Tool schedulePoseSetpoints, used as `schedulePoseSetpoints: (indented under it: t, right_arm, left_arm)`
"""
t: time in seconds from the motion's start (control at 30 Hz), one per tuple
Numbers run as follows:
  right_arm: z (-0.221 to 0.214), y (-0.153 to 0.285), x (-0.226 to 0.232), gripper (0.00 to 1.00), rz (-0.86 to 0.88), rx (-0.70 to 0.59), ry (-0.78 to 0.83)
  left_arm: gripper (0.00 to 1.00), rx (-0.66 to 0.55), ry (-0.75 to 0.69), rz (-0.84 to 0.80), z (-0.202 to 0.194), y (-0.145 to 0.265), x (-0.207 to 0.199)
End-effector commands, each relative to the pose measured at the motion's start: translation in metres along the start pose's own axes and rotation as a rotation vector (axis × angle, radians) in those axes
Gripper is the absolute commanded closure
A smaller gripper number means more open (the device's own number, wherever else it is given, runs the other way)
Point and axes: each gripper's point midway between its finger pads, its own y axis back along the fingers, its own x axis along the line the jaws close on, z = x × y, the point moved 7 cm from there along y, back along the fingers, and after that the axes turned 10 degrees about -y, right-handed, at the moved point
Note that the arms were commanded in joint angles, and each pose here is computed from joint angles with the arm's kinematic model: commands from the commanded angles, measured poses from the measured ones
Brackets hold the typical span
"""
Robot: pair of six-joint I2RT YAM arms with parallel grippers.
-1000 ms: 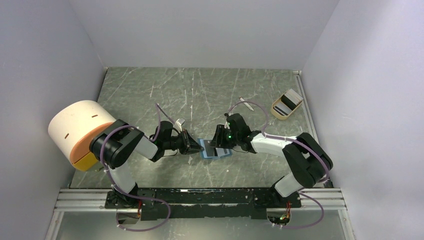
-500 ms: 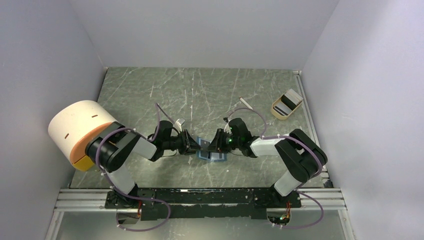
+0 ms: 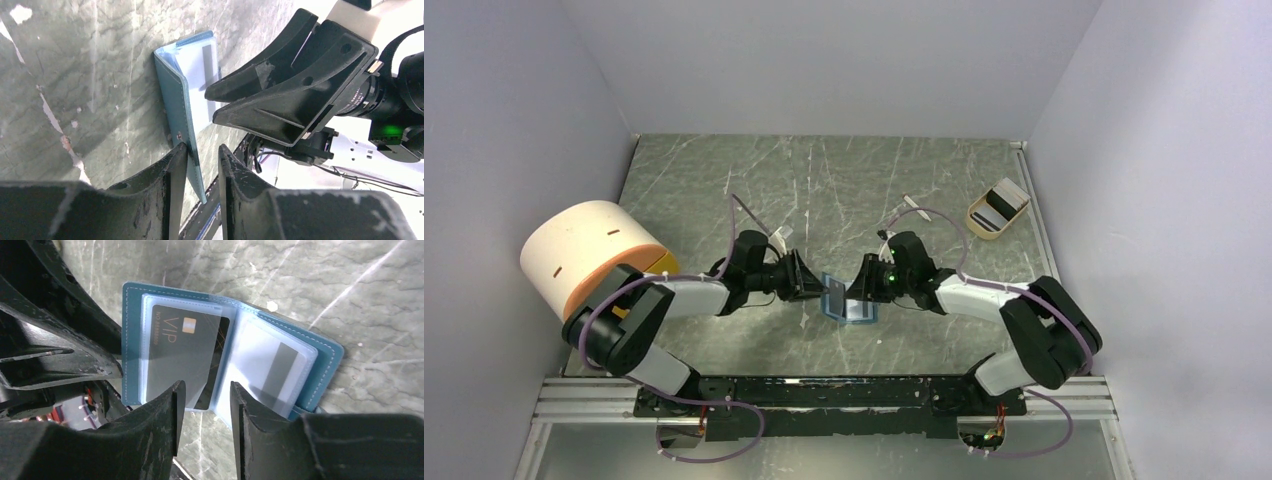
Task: Put the credit cards into the card holder
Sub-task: Insert the credit card into the card holder.
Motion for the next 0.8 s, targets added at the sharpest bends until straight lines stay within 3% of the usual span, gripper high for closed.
schedulePoseSetpoints:
  t: [0.0,0.43,0.5,0.7,0.77]
  right_arm:
    - [0.009,0.006,-0.005,0.60,-0.082,-0.040,0.056]
    - [0.014,0.010,-0.026,0.66,-0.205,-0.063,0.095]
    - [0.012,0.009,-0.027,0.66,-0.206,-0.055,0.094]
    - [0.008,0.004,-0.030,0.66,-0.191,-0.027,0.077]
    - [0.006,0.003,-0.032,0.67,-0.191,-0.025,0.074]
  left_arm:
    - [0.66,0.001,-0.051,0.036,0.008,-0.002,-0.003]
    - [0.66,0.006,-0.063,0.077,0.011,-0.008,0.003]
    - [0.69,0.012,-0.064,0.062,0.011,-0.009,0.002]
    - [0.90,-0.003,-0.064,0.015,0.014,-0.009,-0.005]
    - [0.91,-0.003,-0.066,0.007,0.014,-0.009,-0.006]
